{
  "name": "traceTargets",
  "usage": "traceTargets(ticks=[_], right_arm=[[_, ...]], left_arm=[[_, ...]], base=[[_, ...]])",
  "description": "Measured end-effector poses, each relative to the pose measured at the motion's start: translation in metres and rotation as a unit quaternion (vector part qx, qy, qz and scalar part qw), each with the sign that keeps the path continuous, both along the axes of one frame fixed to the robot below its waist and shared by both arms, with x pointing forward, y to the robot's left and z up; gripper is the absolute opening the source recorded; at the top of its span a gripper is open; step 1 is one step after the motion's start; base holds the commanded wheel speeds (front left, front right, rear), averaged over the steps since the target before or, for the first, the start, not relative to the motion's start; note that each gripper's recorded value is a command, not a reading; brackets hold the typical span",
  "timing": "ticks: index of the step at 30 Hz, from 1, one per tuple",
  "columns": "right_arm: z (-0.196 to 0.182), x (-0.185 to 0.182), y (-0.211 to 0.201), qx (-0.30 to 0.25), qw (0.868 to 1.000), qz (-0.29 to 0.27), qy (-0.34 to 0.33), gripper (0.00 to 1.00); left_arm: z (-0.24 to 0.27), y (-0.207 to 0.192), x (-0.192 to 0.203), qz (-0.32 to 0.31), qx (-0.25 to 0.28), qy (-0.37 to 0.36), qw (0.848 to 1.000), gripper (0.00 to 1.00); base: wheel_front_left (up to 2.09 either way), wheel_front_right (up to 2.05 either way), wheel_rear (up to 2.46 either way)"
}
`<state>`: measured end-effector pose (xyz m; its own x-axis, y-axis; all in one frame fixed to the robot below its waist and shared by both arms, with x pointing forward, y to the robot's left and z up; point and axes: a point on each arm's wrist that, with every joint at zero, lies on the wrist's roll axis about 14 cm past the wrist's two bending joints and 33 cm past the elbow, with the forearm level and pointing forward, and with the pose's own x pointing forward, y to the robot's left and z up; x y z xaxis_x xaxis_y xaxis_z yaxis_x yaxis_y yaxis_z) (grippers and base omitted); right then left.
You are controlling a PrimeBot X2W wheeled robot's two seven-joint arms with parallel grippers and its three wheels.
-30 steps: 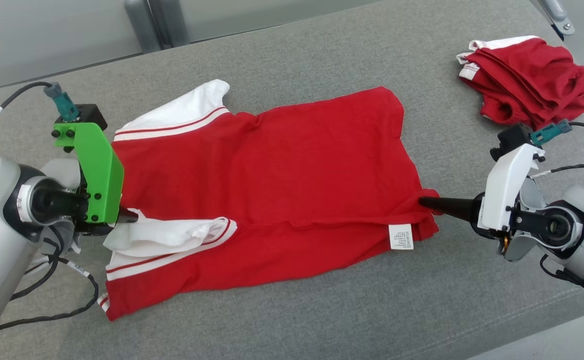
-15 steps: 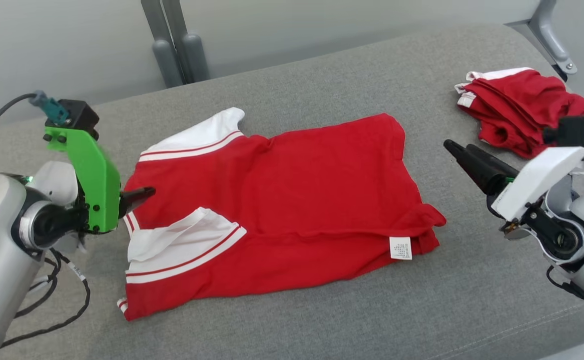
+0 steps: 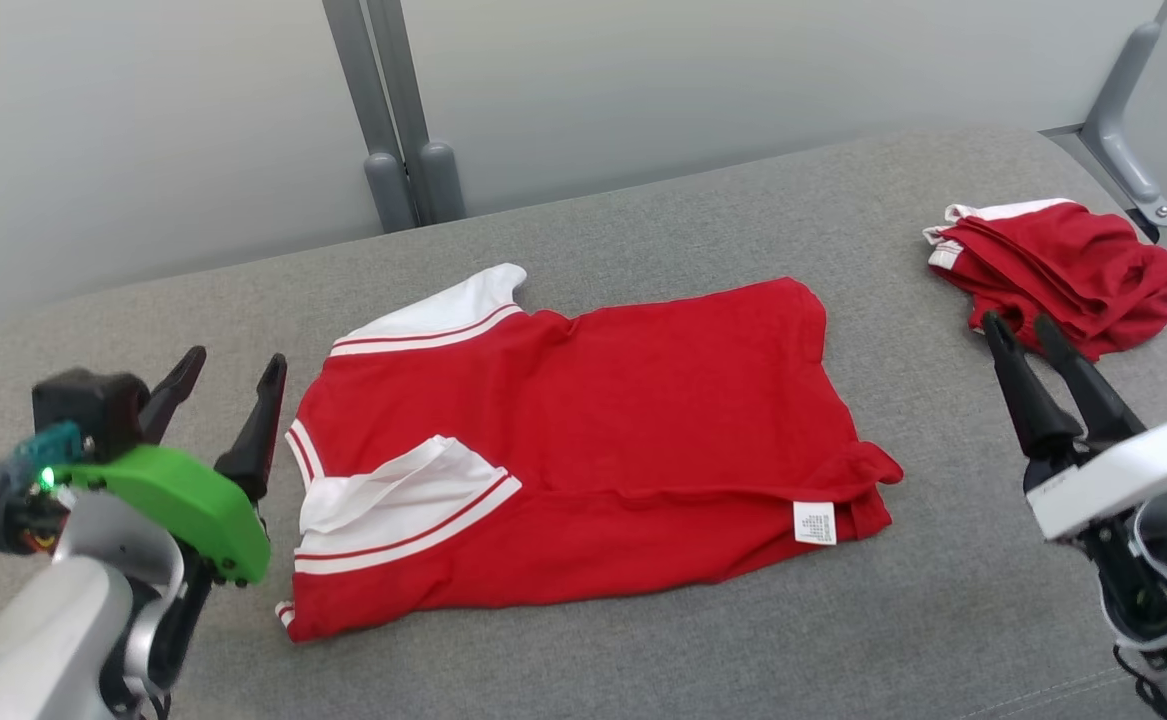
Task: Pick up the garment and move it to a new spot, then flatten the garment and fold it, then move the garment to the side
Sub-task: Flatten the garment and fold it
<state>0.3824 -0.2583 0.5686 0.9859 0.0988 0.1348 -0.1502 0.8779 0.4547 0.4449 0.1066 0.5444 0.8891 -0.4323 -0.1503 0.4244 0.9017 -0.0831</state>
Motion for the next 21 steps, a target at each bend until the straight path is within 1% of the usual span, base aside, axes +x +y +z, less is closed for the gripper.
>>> traceTargets(ticks=[2,5,7,10,14,17,21], right_arm=[[-0.006,-0.011,0.002,-0.013,1.0,-0.013,-0.009,1.0],[-0.013,-0.026,0.01,-0.031,0.999,-0.021,-0.017,1.0],[-0.017,-0.035,0.011,-0.027,0.999,-0.035,-0.02,1.0],[-0.026,-0.048,0.011,-0.042,0.998,-0.049,-0.015,1.0],[-0.046,-0.059,0.013,-0.051,0.997,-0.059,0.011,1.0],[-0.061,-0.062,0.016,-0.059,0.996,-0.054,0.033,1.0],[-0.074,-0.061,0.024,-0.06,0.996,-0.042,0.053,1.0]], left_arm=[[0.001,0.004,-0.01,0.023,-0.019,-0.033,0.999,1.0],[-0.003,0.005,-0.025,0.046,-0.043,-0.063,0.996,1.0],[-0.007,0.007,-0.033,0.064,-0.055,-0.071,0.994,1.0],[-0.011,0.013,-0.043,0.098,-0.064,-0.078,0.99,1.0],[-0.007,0.018,-0.053,0.131,-0.08,-0.095,0.984,1.0],[-0.022,0.016,-0.065,0.131,-0.083,-0.08,0.985,1.0],[-0.025,0.018,-0.064,0.13,-0.08,-0.084,0.985,1.0]], base=[[0.0,0.0,0.0],[0.0,0.0,0.0],[0.0,0.0,0.0],[0.0,0.0,0.0],[0.0,0.0,0.0],[0.0,0.0,0.0],[0.0,0.0,0.0]])
